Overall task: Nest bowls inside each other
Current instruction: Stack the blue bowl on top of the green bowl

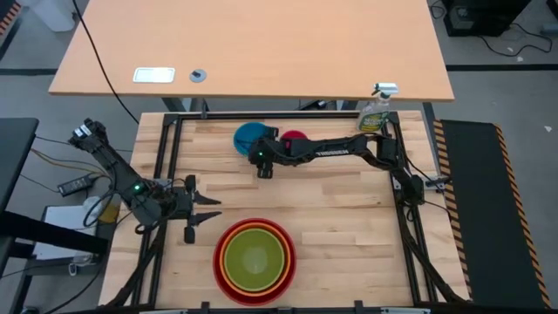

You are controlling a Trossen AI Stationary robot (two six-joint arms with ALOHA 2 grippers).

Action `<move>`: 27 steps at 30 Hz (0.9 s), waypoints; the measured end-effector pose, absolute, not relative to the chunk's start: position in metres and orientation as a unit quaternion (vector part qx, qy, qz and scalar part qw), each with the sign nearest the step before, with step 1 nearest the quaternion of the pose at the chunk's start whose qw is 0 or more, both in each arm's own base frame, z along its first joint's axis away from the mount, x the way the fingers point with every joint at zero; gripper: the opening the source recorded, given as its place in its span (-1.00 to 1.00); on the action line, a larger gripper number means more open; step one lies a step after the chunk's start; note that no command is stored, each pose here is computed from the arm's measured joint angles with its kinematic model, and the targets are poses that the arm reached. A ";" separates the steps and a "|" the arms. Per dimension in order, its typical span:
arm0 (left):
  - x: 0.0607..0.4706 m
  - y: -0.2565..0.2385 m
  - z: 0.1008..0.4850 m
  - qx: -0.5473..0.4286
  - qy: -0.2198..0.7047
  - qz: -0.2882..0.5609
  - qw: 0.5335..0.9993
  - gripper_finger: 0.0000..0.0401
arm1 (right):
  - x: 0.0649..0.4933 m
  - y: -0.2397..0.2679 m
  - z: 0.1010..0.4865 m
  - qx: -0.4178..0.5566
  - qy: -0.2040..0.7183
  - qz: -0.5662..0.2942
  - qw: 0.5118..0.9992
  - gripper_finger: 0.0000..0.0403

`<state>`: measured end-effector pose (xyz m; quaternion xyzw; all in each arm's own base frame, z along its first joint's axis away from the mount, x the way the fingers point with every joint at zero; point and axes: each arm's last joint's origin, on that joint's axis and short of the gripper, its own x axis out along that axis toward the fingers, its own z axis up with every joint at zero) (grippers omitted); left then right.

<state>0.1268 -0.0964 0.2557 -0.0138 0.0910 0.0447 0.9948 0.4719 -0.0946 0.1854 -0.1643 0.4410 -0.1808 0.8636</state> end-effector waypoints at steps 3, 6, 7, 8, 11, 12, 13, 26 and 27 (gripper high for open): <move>0.128 -0.095 0.256 -0.035 0.091 0.047 0.994 -0.34 | 0.472 -0.099 0.177 -0.167 0.450 -0.178 0.859 0.21; 0.128 -0.097 0.256 -0.043 0.093 0.026 0.994 -0.34 | 0.475 -0.100 0.167 -0.170 0.454 -0.172 0.858 0.19; 0.128 -0.097 0.256 -0.045 0.094 0.020 0.994 -0.34 | 0.475 -0.100 0.164 -0.175 0.459 -0.175 0.853 0.19; 0.128 -0.097 0.257 -0.046 0.093 0.019 0.994 -0.34 | 0.476 -0.101 0.161 -0.181 0.461 -0.181 0.850 0.19; 0.128 -0.098 0.257 -0.045 0.092 0.017 0.995 -0.34 | 0.477 -0.103 0.150 -0.203 0.473 -0.194 0.835 0.19; 0.128 -0.098 0.257 -0.045 0.093 0.017 0.995 -0.34 | 0.477 -0.103 0.148 -0.209 0.477 -0.197 0.831 0.19; 0.128 -0.098 0.257 -0.044 0.093 0.016 0.995 -0.34 | 0.477 -0.103 0.145 -0.213 0.481 -0.200 0.827 0.19; 0.129 -0.098 0.258 -0.049 0.089 0.014 0.995 -0.34 | 0.479 -0.097 0.138 -0.252 0.494 -0.203 0.807 -0.23; 0.129 -0.098 0.258 -0.049 0.089 0.014 0.995 -0.34 | 0.479 -0.096 0.138 -0.256 0.494 -0.202 0.806 -0.28</move>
